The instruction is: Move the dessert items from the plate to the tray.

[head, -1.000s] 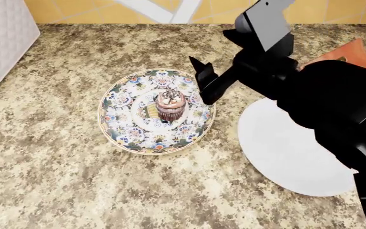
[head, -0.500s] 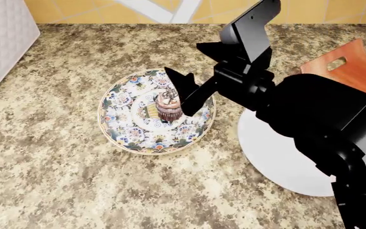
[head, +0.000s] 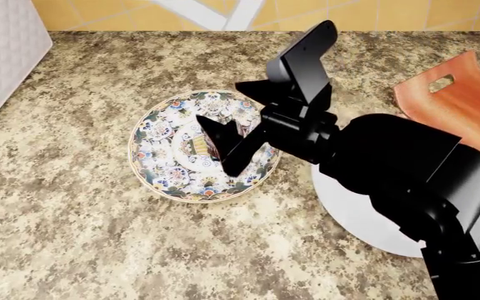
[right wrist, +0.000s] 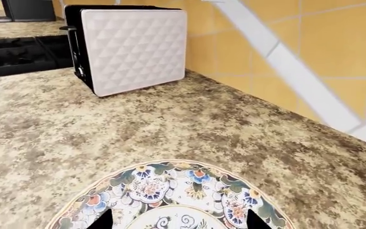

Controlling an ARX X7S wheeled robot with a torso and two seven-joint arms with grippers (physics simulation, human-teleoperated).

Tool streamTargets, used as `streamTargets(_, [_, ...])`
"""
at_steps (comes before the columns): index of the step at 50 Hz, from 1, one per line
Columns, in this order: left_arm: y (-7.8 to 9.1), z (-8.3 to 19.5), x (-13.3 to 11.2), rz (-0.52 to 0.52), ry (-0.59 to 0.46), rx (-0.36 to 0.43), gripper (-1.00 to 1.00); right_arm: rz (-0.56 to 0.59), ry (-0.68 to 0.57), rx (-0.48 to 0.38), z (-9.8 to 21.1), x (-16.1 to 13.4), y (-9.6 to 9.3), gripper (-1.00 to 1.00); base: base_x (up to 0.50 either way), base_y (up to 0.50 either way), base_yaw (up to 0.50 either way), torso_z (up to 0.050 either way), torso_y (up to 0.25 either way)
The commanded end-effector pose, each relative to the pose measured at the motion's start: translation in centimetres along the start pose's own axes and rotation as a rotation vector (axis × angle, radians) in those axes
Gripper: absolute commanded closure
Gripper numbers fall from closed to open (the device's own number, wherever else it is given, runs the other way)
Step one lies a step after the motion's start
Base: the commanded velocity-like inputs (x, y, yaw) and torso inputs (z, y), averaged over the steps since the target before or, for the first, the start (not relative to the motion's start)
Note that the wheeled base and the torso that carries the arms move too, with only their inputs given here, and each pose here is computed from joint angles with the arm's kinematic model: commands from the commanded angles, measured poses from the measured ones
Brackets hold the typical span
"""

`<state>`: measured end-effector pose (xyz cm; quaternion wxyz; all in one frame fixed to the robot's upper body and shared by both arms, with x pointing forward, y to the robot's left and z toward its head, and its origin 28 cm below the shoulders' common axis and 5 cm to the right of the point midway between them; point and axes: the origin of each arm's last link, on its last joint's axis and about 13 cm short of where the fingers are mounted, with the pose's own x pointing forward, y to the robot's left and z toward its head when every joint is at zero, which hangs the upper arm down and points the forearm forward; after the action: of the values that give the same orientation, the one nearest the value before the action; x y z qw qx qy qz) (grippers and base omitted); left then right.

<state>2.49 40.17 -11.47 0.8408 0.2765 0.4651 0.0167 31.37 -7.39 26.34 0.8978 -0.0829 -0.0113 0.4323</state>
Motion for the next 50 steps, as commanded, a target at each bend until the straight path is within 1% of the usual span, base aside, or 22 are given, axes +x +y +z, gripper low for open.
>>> streamTargets(1, [-0.3, 0.0, 0.0, -0.019, 0.001, 0.006, -1.0, 0.007, 0.019, 0.012, -0.4, 0.0, 0.3, -1.0, 0.0, 0.0, 0.0, 0.0, 0.0])
streamTargets(19, [-0.3, 0.0, 0.0, -0.02, 0.002, 0.005, -1.0, -0.011, 0.03, 0.029, -1.1, 0.1, -0.1, -1.0, 0.0, 0.0, 0.0, 0.0, 0.0])
streamTargets(32, [-0.3, 0.0, 0.0, -0.021, 0.001, 0.005, -1.0, 0.014, 0.044, 0.044, -1.4, 0.1, 0.5, -1.0, 0.0, 0.0, 0.0, 0.0, 0.0])
streamTargets(35, [-0.3, 0.0, 0.0, -0.022, 0.001, 0.004, -1.0, 0.025, 0.047, 0.049, -1.7, 0.5, 0.4, -1.0, 0.0, 0.0, 0.0, 0.0, 0.0])
streamTargets(50, [-0.4, 0.0, 0.0, -0.024, 0.002, 0.002, -1.0, -0.005, 0.063, 0.058, -2.2, 0.1, 0.1, -1.0, 0.0, 0.0, 0.0, 0.0, 0.0])
